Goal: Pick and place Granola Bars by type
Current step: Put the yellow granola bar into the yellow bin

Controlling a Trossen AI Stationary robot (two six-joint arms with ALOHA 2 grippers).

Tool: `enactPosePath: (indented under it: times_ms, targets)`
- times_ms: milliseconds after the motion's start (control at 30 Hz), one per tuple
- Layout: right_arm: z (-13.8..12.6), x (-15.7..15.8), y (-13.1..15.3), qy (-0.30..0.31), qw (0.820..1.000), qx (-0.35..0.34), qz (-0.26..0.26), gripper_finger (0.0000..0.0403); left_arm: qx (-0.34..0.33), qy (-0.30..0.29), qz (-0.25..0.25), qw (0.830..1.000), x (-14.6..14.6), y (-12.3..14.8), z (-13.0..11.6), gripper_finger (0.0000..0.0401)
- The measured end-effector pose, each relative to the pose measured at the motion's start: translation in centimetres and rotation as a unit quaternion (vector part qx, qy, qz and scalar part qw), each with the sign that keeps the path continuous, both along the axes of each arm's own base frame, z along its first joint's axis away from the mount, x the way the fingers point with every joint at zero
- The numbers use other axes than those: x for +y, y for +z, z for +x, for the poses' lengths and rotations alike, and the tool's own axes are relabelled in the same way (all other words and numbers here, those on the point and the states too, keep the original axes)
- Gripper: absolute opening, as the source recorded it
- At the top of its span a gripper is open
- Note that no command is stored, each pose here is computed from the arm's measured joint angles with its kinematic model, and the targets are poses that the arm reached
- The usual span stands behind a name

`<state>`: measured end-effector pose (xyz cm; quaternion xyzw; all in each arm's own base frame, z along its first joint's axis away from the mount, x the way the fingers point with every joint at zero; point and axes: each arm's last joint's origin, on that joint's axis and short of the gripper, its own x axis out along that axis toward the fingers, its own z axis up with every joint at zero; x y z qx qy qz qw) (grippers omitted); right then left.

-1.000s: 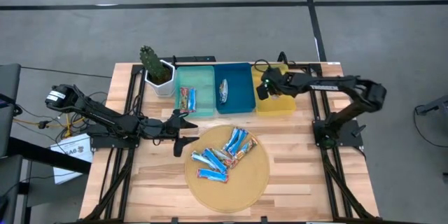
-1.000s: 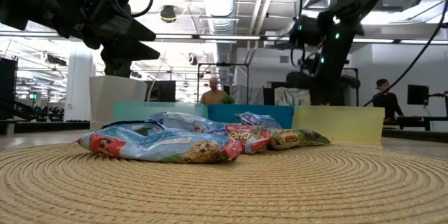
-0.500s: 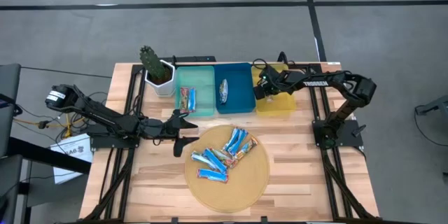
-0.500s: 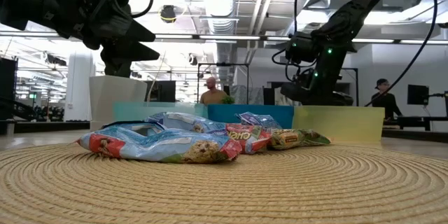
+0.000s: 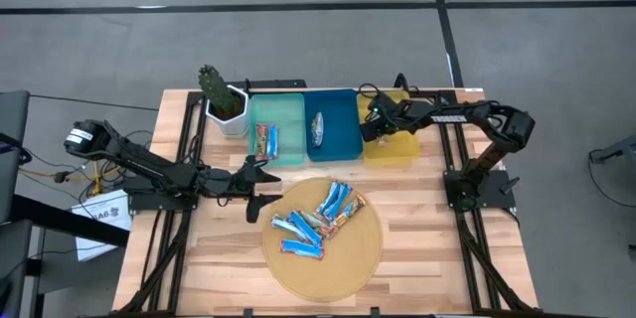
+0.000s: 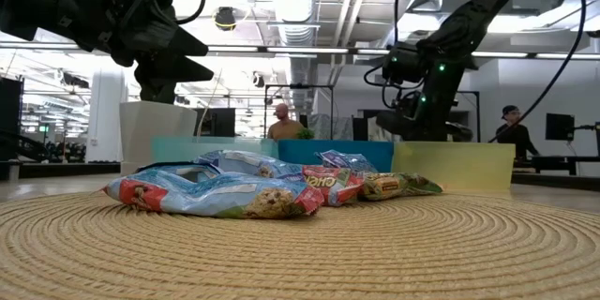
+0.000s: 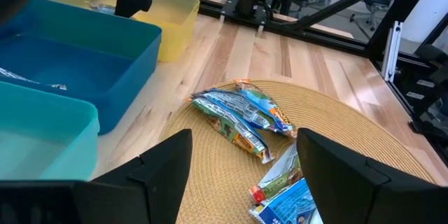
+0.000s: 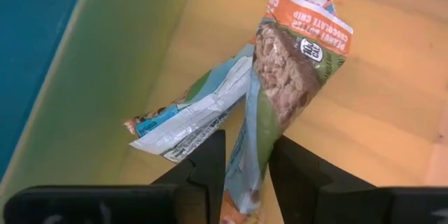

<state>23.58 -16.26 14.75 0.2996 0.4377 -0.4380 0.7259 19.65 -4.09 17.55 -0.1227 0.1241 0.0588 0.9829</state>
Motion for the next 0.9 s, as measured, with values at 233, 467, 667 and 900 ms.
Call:
enactPosePath:
  times_ms: [233,467,667,900]
  targets:
    - [-0.3,0.2,2.0,0.009,0.999,-0.029,-0.024,0.0098,-0.001,0.001,-0.004,1.0,0.0,0.0,0.0,0.0249]
    - [-0.7,1.6,5.3,0.027,0.995,-0.082,-0.057,0.0098,-0.001,0.001,-0.004,1.0,0.0,0.0,0.0,0.0249]
    - [-0.2,4.3,7.9,0.114,0.981,-0.132,-0.079,0.0098,-0.001,0.001,-0.005,1.0,0.0,0.0,0.0,0.0249]
    - [1.4,8.7,10.9,0.294,0.921,-0.219,-0.134,0.0098,-0.001,0.001,-0.005,1.0,0.0,0.0,0.0,0.0249]
